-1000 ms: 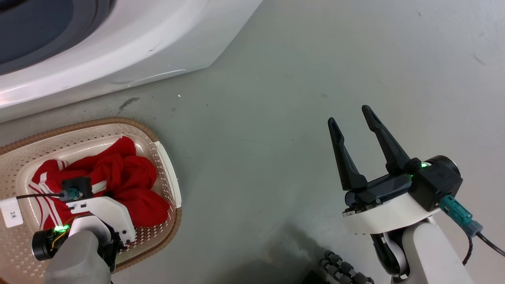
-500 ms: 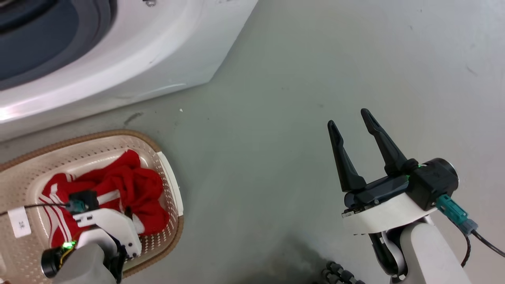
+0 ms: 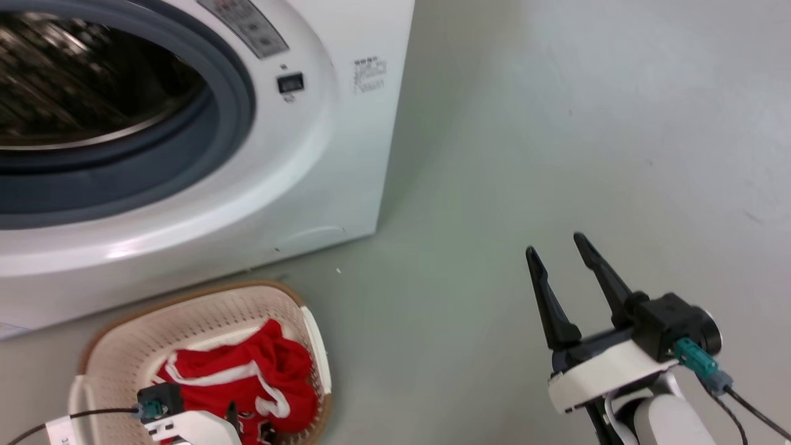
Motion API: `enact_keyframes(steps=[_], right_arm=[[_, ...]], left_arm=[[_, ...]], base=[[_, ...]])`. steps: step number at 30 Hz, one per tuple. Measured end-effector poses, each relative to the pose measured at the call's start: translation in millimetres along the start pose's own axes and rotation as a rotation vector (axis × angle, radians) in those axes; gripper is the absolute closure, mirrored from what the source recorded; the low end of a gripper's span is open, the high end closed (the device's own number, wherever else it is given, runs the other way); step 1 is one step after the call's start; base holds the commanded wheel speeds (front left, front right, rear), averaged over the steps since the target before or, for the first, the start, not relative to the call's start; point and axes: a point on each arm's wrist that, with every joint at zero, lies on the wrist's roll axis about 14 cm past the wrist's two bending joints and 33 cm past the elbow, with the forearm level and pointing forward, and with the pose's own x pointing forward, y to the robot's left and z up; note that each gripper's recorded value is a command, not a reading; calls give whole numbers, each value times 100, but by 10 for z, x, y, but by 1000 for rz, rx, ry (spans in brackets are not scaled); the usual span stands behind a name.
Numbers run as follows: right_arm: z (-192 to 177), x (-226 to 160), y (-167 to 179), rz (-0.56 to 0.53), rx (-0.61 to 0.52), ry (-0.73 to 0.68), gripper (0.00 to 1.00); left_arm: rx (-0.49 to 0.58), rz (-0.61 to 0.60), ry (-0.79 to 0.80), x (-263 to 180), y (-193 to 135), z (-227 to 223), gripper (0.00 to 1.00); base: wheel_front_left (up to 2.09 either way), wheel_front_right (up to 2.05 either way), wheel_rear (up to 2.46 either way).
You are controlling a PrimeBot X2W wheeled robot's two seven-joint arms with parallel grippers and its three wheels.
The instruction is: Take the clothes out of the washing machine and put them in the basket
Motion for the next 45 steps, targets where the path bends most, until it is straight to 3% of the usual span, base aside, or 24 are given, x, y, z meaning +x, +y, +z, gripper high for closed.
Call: enact_keyframes(steps=[9, 19, 33, 45], right_arm=[[214, -204, 229, 64, 0, -45, 0], [387, -167, 533, 162, -2, -91, 0], [601, -134, 635, 196, -32, -144, 0], [642, -264, 503, 157, -35, -159, 0]], left_arm=[[-23, 26, -204, -494, 90, 348, 0], [-44, 43, -583, -1078, 176, 1178, 0], [86, 12, -1090, -2282, -111, 2056, 0], [207, 33, -1173, -2648, -229, 1958, 0]], base=[[0, 0, 0], [0, 0, 0], [0, 0, 0], [0, 0, 0]])
